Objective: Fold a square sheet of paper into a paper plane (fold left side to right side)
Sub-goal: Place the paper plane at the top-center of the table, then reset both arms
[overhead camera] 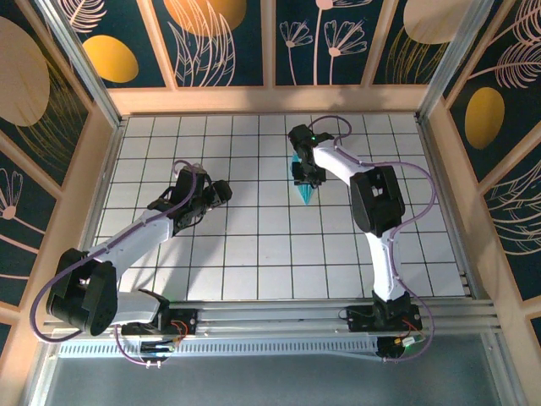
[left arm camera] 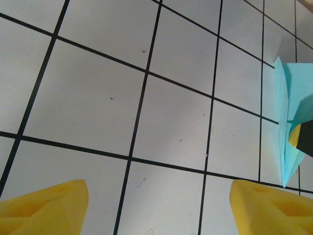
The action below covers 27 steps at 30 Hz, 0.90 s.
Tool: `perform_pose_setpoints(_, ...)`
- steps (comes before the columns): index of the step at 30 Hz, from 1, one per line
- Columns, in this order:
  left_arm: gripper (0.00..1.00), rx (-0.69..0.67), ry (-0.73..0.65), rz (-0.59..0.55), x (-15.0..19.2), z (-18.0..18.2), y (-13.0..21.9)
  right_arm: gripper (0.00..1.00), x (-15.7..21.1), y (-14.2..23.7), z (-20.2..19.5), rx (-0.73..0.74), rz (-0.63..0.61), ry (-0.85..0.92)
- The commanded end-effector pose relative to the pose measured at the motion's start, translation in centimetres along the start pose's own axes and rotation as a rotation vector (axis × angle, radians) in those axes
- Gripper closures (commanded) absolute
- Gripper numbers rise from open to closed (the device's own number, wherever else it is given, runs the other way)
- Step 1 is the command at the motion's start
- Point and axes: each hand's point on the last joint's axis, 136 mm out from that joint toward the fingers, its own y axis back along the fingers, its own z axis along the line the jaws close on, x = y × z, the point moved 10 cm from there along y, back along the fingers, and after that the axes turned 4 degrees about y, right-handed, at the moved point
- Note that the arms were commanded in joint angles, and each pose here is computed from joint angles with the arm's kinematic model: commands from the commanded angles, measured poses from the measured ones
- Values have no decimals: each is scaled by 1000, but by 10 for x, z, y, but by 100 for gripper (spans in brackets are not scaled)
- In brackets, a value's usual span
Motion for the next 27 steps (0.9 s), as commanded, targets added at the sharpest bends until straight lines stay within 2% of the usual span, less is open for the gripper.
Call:
perform_pose_setpoints(1,24,27,6,-9,-8,-10,2,60,4,21,1,15,-30,14)
perform_pose_setpoints(9,16,45,9,-34,-17,-13,5,54,7,34,-1,21,-59,18)
perform_pose_setpoints(16,7,-18,37,-127,-43,7,15,42,18,73,-11,4,-174,11)
perform_pose_setpoints(20,5,-93,65,-289,-70,36,37,32,32,104,-35,-7,-337,-24)
perform_pose_setpoints(22,1,-167,72,-423,-81,52,52,29,41,117,-59,-2,-442,-60)
perform_pose_setpoints(25,1,-296,48,-606,-87,71,67,23,53,131,-97,12,-599,-108)
perform_pose_setpoints(27,1,-375,7,-719,-86,84,72,16,66,134,-127,16,-707,-145)
